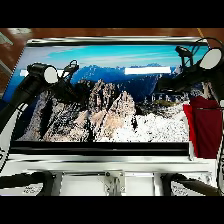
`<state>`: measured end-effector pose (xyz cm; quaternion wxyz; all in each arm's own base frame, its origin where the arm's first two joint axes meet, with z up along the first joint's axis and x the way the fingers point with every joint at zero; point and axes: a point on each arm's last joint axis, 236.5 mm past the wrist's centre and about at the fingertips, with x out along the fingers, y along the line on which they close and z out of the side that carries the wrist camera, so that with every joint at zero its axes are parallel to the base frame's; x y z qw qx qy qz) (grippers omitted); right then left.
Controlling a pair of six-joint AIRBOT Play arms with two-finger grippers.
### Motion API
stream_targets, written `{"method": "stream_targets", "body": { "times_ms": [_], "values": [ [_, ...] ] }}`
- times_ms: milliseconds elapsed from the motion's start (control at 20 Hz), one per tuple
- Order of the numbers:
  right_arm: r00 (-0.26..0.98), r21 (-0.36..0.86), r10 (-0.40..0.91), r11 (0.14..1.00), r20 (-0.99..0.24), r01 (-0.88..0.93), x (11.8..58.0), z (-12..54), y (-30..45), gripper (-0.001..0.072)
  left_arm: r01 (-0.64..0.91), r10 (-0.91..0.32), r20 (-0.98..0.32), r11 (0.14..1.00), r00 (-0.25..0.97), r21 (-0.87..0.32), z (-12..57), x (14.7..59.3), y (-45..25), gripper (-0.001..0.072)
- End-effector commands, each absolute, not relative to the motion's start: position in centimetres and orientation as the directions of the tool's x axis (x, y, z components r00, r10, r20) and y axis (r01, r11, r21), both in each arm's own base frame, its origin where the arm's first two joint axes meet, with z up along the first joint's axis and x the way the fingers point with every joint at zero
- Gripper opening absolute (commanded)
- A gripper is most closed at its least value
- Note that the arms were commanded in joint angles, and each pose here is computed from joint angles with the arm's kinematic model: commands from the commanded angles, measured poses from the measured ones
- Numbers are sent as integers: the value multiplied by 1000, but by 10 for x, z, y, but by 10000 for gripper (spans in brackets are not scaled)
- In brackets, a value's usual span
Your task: Fold the shirts.
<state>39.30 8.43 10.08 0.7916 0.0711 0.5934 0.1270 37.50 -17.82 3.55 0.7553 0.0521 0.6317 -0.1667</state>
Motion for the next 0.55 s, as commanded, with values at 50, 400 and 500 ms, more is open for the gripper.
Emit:
{"method": "stream_targets", "body": {
  "times_ms": [50,400,500],
  "values": [
    [237,329,364,928,-901,-174,388,103,122,679,320,-174,-975,940,141,-121,32,376,-178,695],
    [235,341,376,924,-896,-175,388,104,125,679,362,-167,-978,925,123,-113,31,372,-176,695],
    [236,341,376,924,-896,-175,388,104,125,679,362,-170,-977,925,130,-113,31,373,-177,696]
  ]
}}
